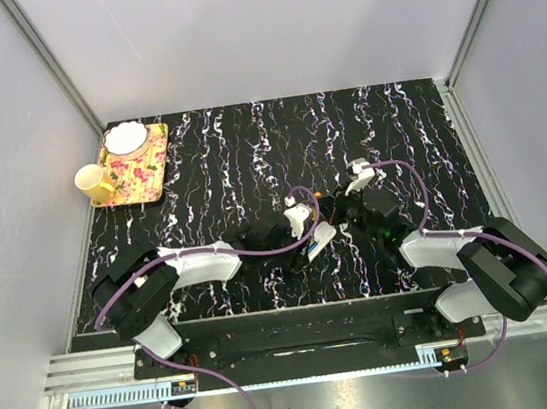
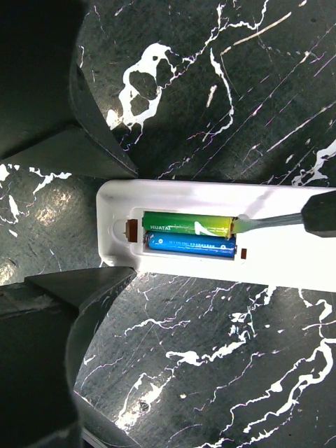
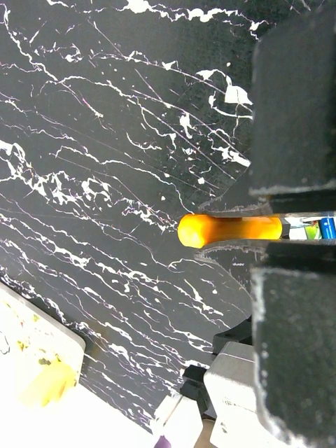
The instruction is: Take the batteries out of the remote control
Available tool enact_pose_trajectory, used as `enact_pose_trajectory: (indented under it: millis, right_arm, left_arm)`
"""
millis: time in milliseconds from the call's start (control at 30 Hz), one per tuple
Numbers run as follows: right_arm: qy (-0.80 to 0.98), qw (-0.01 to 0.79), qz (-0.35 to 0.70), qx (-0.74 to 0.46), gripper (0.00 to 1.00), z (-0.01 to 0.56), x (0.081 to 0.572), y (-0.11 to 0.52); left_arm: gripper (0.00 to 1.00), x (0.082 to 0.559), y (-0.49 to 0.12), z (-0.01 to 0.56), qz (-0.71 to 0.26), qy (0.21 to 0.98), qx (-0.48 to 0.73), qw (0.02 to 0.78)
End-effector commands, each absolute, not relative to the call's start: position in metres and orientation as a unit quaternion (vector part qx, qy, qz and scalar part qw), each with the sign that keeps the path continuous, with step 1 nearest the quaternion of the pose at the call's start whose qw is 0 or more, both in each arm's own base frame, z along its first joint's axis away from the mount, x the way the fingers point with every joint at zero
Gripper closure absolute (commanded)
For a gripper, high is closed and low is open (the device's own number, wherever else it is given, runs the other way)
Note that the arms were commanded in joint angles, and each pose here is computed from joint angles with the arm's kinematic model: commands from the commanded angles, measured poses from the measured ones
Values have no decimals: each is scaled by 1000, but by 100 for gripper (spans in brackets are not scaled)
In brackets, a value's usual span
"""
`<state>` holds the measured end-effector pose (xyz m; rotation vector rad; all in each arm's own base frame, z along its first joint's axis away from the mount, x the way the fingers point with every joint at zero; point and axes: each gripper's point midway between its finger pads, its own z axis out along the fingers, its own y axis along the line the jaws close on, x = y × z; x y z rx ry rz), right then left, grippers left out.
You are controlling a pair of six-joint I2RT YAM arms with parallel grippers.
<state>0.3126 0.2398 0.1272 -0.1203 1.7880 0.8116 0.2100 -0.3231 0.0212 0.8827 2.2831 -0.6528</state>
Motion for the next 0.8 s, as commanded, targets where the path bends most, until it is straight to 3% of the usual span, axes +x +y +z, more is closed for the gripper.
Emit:
enact_pose_trajectory:
  millis: [0, 133, 767]
  right_arm:
    - [731, 510, 448, -60, 100, 147, 286, 271]
    - [728, 502, 463, -55, 100, 151, 282, 273]
    - [723, 445, 527, -30, 100, 147, 266, 283]
  left_arm:
    - [90, 216, -325, 7, -228, 868, 331, 292]
    - [100, 217, -326, 4, -223, 872, 330, 285]
    - [100, 224, -315, 0, -233, 882, 304, 274]
